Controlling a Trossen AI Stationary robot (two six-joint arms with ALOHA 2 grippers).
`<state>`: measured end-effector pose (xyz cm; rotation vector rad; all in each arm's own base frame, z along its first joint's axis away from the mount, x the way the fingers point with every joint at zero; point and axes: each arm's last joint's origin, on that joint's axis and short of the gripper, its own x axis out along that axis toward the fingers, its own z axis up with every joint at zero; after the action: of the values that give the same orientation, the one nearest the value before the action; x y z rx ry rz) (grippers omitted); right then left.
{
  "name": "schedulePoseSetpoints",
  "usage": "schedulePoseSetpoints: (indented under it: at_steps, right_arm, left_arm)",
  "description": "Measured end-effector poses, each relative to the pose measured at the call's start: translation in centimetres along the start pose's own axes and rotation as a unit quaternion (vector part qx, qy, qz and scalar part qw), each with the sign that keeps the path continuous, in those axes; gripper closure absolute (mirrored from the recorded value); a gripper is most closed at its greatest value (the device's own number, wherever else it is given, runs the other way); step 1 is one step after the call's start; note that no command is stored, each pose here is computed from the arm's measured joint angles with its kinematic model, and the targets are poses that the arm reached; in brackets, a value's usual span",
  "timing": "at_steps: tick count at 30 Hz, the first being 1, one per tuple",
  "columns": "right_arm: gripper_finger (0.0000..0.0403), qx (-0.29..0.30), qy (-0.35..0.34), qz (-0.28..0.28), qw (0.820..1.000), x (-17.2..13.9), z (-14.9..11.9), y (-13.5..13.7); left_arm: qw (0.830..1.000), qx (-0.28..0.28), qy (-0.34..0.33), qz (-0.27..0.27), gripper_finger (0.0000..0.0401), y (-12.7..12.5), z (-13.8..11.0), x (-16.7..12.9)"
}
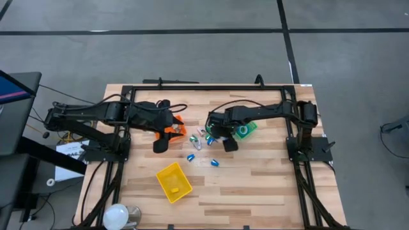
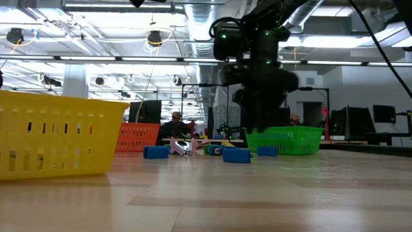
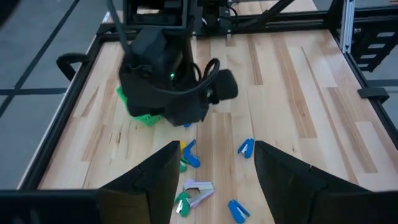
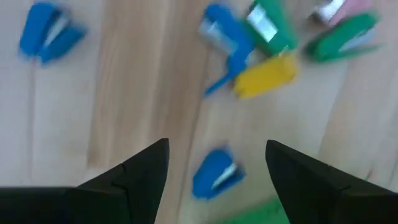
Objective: Pick and place Stapler, Stapler remover, tape
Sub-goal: Put the blue stapler into the yellow basket
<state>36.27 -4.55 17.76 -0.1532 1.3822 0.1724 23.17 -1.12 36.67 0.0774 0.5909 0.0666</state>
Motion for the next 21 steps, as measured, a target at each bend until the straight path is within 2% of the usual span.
schedulePoseSetpoints:
  at_steps: [5, 7, 12, 21]
  right_arm:
    - [0.0145, 0.031, 0.007, -0.004, 0.999, 0.1, 0.0, 0.2]
    - [0.0145, 0.062, 0.031, 0.004, 0.998, 0.1, -0.6, 0.4]
    - [0.0145, 0.134, 0.018, -0.001, 0.991, -1.1, -0.5, 0.9]
    - [0.0145, 0.181, 0.001, -0.059, 0.982, -2.9, -0.3, 2.2]
  left_arm:
    - [1.0, 0.0, -0.003, 0.005, 0.0206, 0.0, 0.1, 0.0]
    - [1.0, 0.0, -0.004, 0.005, 0.0206, 0.0, 0.1, 0.0]
    - [1.0, -0.001, -0.005, 0.007, 0.0206, 0.0, 0.1, 0.0]
    - [0.999, -0.001, -0.006, 0.037, 0.0206, 0.2, 0.1, 0.0]
